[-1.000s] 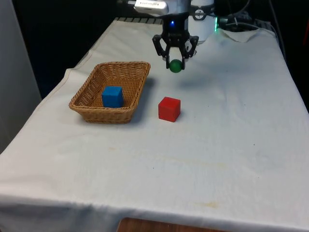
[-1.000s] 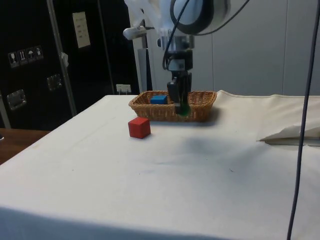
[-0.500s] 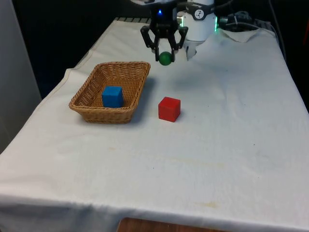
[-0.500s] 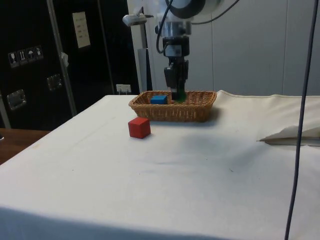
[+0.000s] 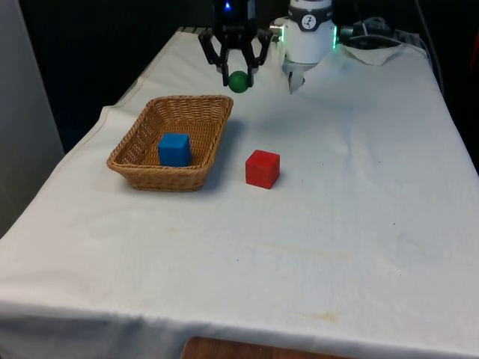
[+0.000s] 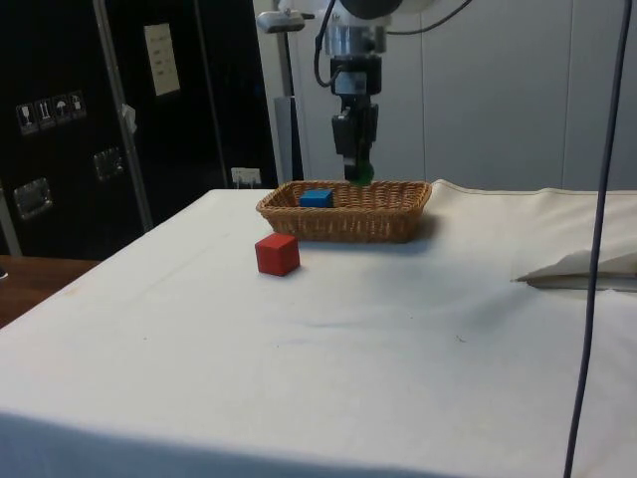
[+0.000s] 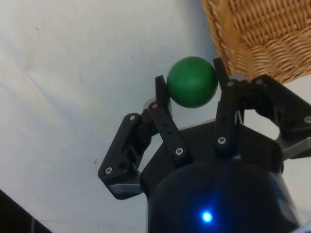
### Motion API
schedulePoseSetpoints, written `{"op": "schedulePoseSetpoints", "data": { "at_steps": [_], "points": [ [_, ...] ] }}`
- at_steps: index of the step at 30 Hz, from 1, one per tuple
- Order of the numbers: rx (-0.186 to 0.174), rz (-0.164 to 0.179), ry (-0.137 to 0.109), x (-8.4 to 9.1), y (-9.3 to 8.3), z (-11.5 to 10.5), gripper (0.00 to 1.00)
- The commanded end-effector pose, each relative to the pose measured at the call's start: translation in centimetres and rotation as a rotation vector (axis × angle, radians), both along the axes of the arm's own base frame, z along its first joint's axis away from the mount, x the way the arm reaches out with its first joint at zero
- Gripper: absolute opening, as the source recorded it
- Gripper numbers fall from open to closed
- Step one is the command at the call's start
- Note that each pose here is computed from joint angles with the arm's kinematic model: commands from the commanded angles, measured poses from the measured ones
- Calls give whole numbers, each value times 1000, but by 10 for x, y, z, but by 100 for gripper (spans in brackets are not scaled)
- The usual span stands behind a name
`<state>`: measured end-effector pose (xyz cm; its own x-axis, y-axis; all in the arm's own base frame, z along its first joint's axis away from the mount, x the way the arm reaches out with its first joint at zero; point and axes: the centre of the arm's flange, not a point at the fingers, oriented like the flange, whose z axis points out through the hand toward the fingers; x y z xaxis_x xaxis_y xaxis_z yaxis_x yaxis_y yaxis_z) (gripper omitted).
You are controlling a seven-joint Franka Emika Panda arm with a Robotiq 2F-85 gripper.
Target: Place all non-red objects into the basket.
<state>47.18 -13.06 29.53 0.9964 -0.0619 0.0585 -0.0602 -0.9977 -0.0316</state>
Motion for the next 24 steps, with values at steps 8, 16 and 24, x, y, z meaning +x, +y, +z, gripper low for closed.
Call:
{"op": "schedulePoseSetpoints", "data": {
  "at_steps": [8, 16, 24],
  "points": [
    [-4, 6, -11, -3, -17, 2, 0],
    [-13, 11, -19, -5, -31, 0, 0],
    [-35, 12, -25, -8, -35, -10, 0]
  ]
}}
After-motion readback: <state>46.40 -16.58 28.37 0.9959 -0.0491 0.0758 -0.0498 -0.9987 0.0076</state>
